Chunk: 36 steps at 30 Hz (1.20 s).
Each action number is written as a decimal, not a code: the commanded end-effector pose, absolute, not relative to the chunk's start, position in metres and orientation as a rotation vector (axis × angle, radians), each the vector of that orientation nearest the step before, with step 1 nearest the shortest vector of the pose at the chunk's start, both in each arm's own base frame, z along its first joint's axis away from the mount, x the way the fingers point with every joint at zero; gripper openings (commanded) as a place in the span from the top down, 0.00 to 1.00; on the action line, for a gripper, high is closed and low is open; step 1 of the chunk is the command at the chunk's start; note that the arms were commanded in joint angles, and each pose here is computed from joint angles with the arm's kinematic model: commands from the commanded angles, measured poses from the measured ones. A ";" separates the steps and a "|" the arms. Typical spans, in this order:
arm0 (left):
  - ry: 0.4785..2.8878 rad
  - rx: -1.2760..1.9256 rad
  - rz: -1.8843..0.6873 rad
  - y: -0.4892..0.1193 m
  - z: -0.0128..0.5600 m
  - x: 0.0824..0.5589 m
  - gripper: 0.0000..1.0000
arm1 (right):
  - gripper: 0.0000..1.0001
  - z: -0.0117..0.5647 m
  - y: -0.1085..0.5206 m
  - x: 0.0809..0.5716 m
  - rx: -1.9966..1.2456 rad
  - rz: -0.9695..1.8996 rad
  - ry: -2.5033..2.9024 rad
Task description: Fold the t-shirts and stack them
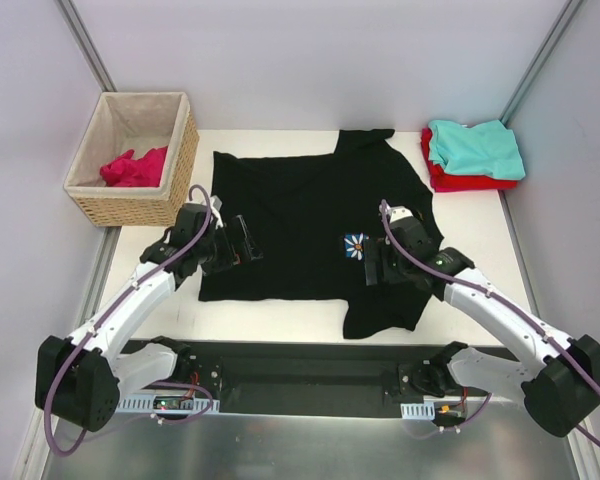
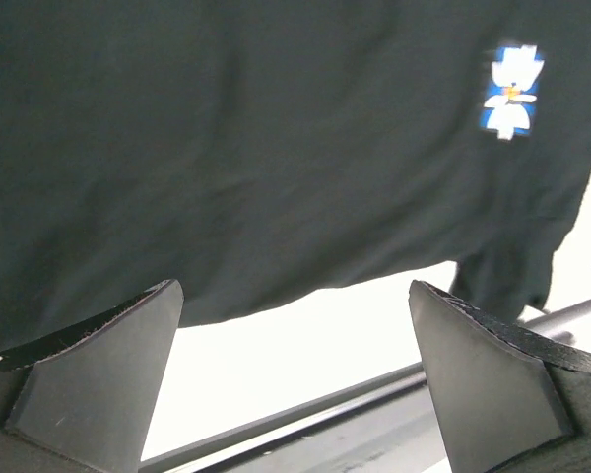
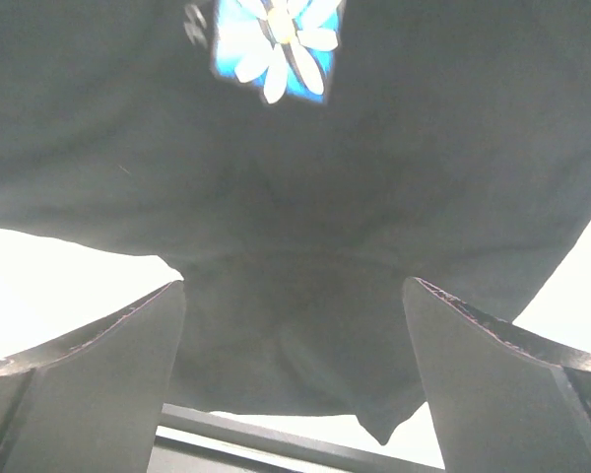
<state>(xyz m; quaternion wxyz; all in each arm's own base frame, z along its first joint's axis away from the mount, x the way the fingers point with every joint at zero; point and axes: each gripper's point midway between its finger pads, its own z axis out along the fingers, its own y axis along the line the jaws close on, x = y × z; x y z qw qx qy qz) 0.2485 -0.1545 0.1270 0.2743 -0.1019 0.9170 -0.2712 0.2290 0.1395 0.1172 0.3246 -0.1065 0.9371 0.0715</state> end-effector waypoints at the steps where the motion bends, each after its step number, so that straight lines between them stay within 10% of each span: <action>1: 2.434 -0.332 -0.698 -0.148 0.124 0.244 0.01 | 0.04 0.107 0.145 0.228 -0.233 0.227 2.464; 36: 2.523 -0.522 -0.262 -0.123 0.054 0.317 0.01 | 0.04 0.007 0.157 0.263 -0.128 0.196 2.730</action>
